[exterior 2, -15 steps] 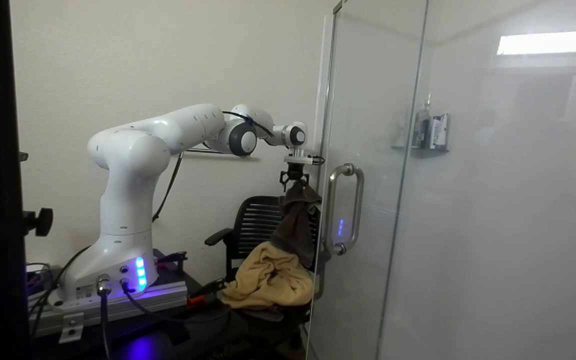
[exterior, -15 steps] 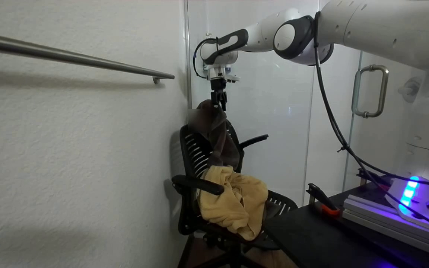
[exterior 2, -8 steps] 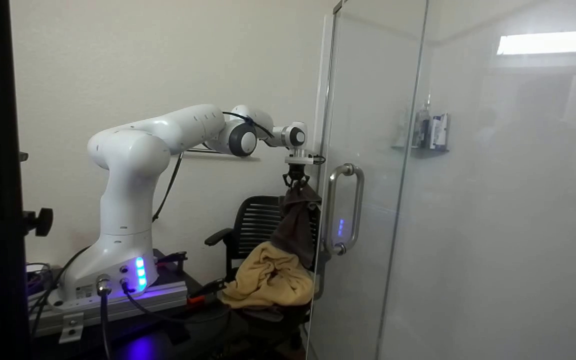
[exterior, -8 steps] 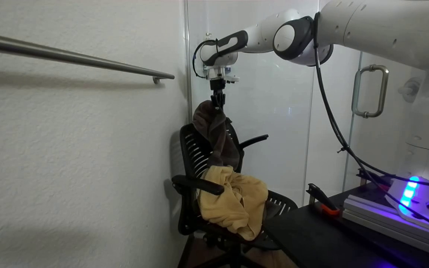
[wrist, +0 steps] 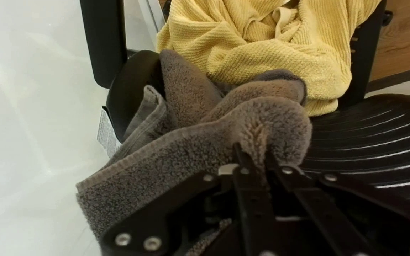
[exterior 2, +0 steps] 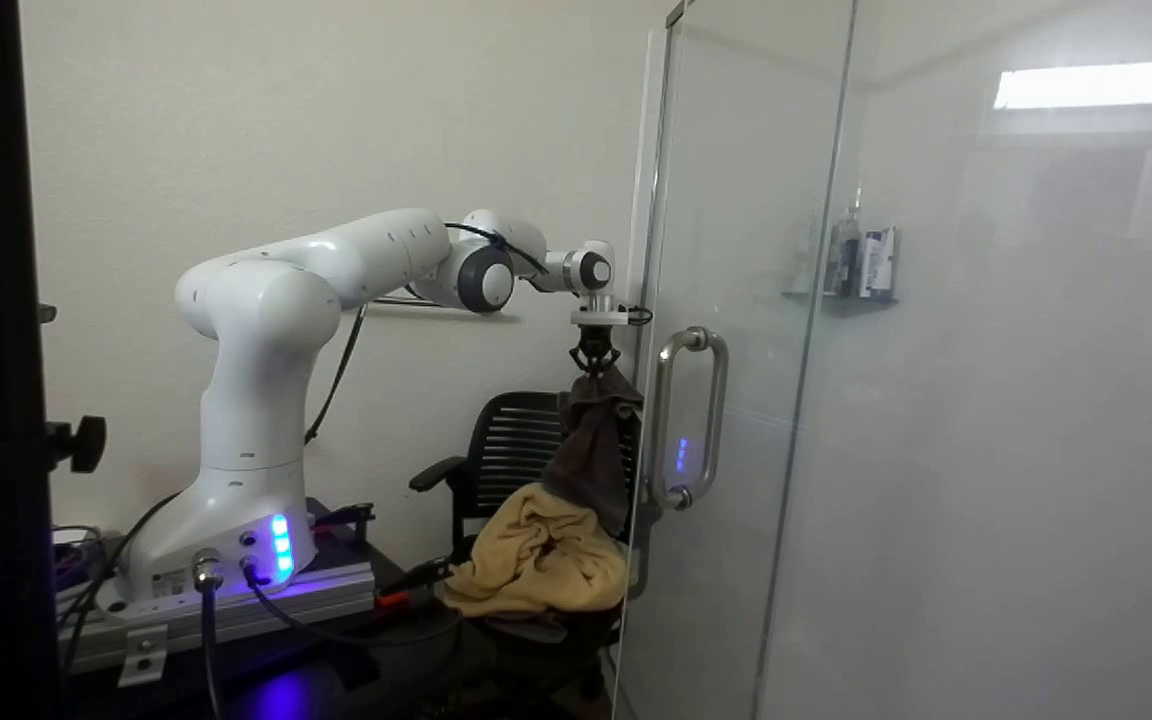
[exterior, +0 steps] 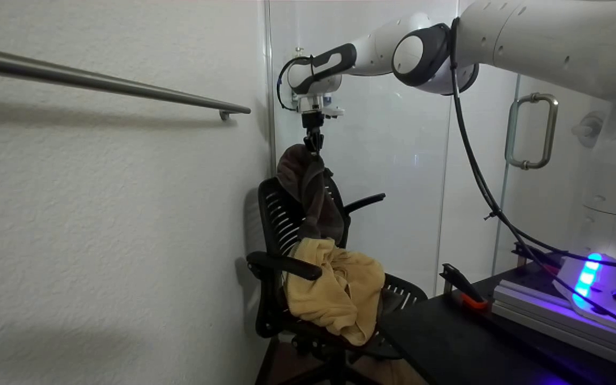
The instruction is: Remove the towel from the backrest of the chair and put it on the sink
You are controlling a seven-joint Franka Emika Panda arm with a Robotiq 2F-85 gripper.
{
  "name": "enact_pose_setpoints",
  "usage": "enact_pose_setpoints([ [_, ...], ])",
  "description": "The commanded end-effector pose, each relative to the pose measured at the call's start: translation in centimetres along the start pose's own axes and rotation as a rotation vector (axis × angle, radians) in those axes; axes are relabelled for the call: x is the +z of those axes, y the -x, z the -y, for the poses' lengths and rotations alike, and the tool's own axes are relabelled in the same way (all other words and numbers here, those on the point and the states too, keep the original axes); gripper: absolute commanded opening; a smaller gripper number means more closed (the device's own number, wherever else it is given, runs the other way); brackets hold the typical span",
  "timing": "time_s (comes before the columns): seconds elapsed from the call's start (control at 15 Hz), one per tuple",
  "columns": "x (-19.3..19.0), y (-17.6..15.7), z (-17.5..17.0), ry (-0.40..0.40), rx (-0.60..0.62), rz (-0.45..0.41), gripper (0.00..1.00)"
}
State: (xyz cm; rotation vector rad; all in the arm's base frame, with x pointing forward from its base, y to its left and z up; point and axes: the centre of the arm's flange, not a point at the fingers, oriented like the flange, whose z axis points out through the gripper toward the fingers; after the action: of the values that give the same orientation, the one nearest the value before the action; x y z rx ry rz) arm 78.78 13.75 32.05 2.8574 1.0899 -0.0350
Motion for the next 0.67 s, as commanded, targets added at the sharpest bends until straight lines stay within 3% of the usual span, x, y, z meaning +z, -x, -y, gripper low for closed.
enact_pose_setpoints([
  [0.0,-4.9,0.6,0.6,0.034,0.03,-0.022,0.02],
  [0.2,-8.3,1.8,2.9,0.047,0.076,-0.019,0.02],
  [0.47,-12.1,3.7,7.8,0.034,0.141,0.077,0.02],
  [0.6,-14.7,4.7,10.4,0.073,0.182,0.11,0.02],
])
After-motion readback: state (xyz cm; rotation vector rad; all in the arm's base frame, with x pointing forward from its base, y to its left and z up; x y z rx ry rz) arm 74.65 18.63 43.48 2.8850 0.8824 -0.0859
